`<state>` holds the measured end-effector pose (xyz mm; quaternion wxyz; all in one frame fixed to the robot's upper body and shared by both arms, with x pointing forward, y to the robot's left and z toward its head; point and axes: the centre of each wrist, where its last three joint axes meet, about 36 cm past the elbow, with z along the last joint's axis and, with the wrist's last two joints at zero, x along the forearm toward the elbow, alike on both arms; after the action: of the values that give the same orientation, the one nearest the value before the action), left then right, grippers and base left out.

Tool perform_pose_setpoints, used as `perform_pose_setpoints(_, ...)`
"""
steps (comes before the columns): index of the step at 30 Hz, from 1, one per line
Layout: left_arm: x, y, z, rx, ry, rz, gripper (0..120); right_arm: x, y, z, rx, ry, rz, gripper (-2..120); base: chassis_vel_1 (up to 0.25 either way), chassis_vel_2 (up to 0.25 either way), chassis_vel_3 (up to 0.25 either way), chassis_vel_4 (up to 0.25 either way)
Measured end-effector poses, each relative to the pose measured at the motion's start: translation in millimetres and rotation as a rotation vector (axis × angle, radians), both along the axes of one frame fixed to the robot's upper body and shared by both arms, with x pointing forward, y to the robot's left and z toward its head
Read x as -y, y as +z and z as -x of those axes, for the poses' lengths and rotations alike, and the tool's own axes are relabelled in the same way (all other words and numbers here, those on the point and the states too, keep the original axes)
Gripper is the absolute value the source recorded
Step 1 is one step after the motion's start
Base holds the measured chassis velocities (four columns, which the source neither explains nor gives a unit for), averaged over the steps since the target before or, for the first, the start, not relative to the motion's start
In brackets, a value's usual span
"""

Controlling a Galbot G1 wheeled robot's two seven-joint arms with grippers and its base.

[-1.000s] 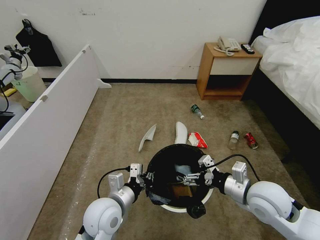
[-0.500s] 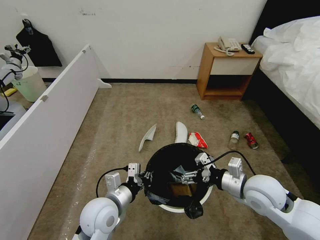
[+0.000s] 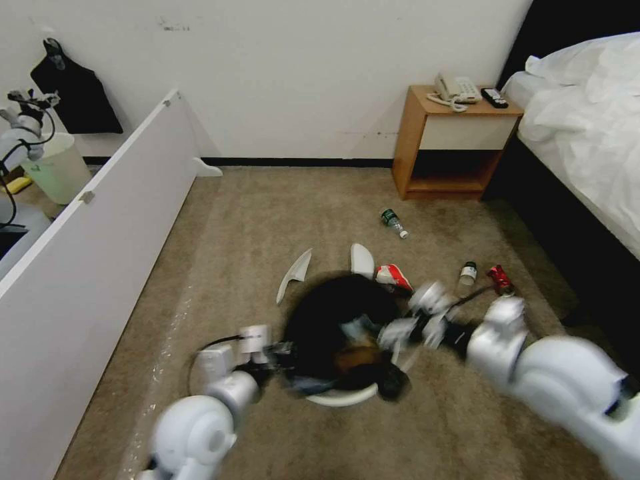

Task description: Pick up the trash bin, then pick up the garbage from the floor and place it into the trash bin.

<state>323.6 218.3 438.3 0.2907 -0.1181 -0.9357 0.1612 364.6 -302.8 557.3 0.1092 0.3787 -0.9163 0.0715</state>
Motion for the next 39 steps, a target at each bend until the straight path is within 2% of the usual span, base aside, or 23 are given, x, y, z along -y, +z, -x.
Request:
perform_pose_setpoints(2,-13.9,4.8,1.4,0.017,0.027,-0.030,1,8,8,-1,0.034,-0.034,-0.003,99,0.000,0.000,0.000,0.000)
perform_pose_setpoints(3,-13.9,4.8,1.4,0.017,0.027,-0.030,1,8,8,-1,0.034,-0.034,-0.003,99,0.000,0.000,0.000,0.000)
perform_pose_setpoints(6,-30.0,8.6,3.4,0.026,0.040,-0.073,1,19,9,1,0.063,-0.108,0.001,100,0.000,0.000,0.000,0.000)
perform_pose_setpoints(11,-40.0,13.5,5.0,0.046,0.054,-0.087,1,33,10,8,0.109,-0.192,0.027,100,0.000,0.000,0.000,0.000)
perform_pose_setpoints(22,-37.0,13.9,4.4,0.040,0.044,-0.081,1,38,9,15,0.138,-0.233,0.042,100,0.000,0.000,0.000,0.000)
perform_pose_setpoints(28,-36.9,10.4,0.5,0.035,0.055,-0.088,1,38,17,10,0.150,-0.226,0.029,100,0.000,0.000,0.000,0.000)
perform_pose_setpoints(39,-38.5,15.9,0.7,0.043,0.088,-0.084,1,41,17,9,0.191,-0.286,0.027,100,0.000,0.000,0.000,0.000)
